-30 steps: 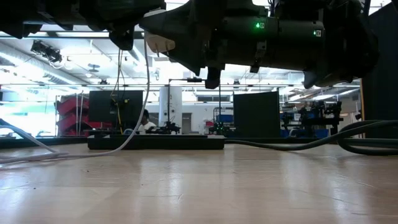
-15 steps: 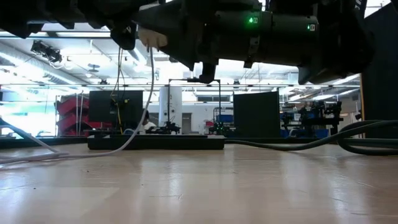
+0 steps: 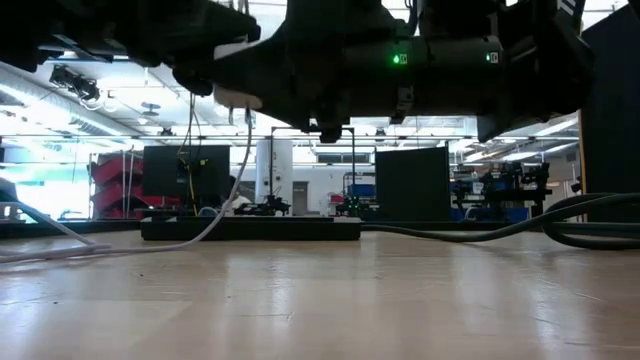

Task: Insert USB
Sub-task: Insert the charger cable into the charger adapter

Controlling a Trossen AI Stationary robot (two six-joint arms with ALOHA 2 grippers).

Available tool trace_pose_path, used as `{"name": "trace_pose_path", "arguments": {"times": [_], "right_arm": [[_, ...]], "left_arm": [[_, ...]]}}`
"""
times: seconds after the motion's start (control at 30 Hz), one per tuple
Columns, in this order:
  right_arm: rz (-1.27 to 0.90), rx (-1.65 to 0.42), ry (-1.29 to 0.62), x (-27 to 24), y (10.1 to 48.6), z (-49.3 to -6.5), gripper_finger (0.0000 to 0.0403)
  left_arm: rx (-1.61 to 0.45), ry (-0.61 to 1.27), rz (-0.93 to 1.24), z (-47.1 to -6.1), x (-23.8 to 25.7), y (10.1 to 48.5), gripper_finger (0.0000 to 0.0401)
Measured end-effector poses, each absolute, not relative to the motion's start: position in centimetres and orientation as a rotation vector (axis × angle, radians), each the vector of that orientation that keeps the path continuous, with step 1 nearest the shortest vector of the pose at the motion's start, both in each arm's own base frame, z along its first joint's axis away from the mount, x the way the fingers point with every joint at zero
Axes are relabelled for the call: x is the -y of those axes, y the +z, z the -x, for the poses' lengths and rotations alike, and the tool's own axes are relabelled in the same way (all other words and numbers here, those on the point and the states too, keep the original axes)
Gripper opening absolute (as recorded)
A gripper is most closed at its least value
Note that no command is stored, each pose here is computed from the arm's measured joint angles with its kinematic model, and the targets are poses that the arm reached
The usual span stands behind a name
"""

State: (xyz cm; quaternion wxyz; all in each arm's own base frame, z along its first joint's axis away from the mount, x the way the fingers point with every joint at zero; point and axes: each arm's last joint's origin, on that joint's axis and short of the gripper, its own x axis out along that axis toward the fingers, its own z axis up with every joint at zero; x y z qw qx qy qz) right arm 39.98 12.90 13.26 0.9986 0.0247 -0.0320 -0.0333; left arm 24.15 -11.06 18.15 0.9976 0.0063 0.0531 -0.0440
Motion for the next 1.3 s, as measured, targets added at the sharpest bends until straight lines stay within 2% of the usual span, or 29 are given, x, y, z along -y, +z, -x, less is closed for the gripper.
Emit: {"name": "trace_pose_path", "arguments": {"times": [0.53, 1.3], "right_arm": [[-0.039, 0.020, -0.065, -12.92, 12.95, -40.03, 0.0118], [-0.062, 0.075, -0.059, -12.94, 13.50, -40.00, 0.0118]], "left_arm": [[-0.111, -0.079, -0.019, -24.15, 11.02, 18.10, 0.0010], [-0.091, -0.075, -0.009, -24.18, 11.07, 18.43, 0.0010]]}}
